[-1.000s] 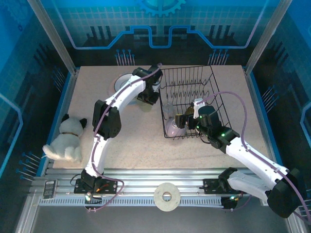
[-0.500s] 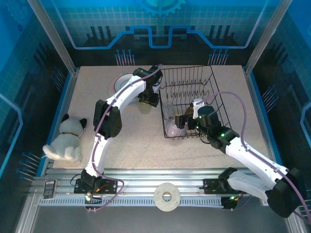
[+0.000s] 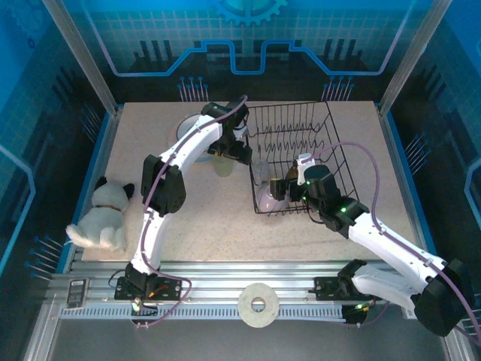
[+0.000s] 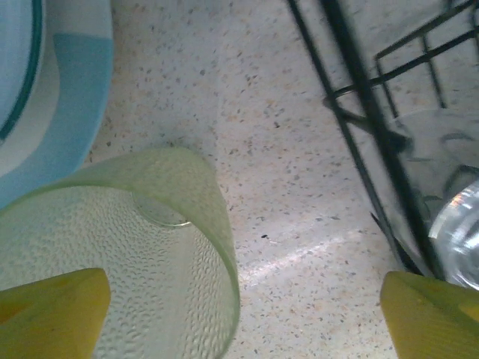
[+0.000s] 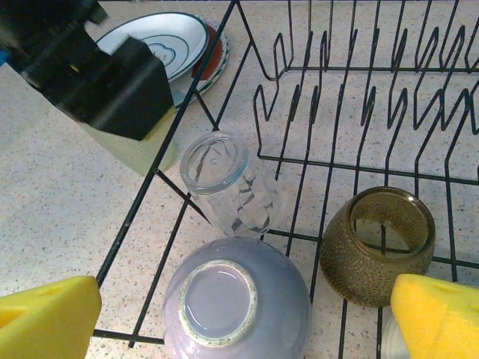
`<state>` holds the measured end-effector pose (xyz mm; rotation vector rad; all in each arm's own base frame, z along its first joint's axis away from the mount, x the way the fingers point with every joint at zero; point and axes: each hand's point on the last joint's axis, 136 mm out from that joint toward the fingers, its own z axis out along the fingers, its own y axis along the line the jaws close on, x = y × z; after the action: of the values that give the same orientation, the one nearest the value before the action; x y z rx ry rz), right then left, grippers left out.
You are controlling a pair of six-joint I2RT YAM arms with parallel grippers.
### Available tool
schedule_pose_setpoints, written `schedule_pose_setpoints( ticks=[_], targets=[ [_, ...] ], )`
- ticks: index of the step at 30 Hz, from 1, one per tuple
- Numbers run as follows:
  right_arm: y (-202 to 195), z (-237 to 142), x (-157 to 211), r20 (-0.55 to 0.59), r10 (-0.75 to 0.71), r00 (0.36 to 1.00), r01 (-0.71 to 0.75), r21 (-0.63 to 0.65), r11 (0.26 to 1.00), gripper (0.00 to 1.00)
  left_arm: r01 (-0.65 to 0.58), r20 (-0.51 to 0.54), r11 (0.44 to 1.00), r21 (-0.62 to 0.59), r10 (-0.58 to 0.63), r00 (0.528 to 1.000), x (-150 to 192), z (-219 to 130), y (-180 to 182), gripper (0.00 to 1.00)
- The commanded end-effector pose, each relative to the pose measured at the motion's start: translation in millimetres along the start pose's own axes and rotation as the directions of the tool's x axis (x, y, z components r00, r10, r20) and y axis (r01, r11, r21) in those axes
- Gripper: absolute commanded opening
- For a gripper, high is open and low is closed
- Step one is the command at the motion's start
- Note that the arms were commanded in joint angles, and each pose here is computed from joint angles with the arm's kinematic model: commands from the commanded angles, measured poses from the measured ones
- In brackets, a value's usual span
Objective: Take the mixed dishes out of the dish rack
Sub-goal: Place the cup at the center of the table.
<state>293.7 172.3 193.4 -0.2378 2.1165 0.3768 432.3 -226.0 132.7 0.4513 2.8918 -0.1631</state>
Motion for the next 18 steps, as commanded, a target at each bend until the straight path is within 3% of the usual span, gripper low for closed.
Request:
schedule_pose_setpoints(
  ticks=[1, 11, 18],
  targets=[
    [4, -5, -12, 0.033, -0.015, 0.999, 0.015, 0.007, 1.0, 1.0, -0.038, 0.152, 0.996, 0.081, 0.025, 0.988, -14, -62, -20, 0.99],
    [0, -8, -14, 0.047, -0.02, 0.999, 0.019, 0.027, 0.999, 1.0, -0.046, 0.281, 0.994, 0.1, 0.016, 0.96, -1, -125, -22, 0.99],
    [-8, -11, -15, 0.045, -0.02, 0.999, 0.017, 0.072, 0.997, 1.0, -0.042, 0.402, 0.99, 0.132, -0.015, 0.916, 35, -179, -18, 0.99]
  ],
)
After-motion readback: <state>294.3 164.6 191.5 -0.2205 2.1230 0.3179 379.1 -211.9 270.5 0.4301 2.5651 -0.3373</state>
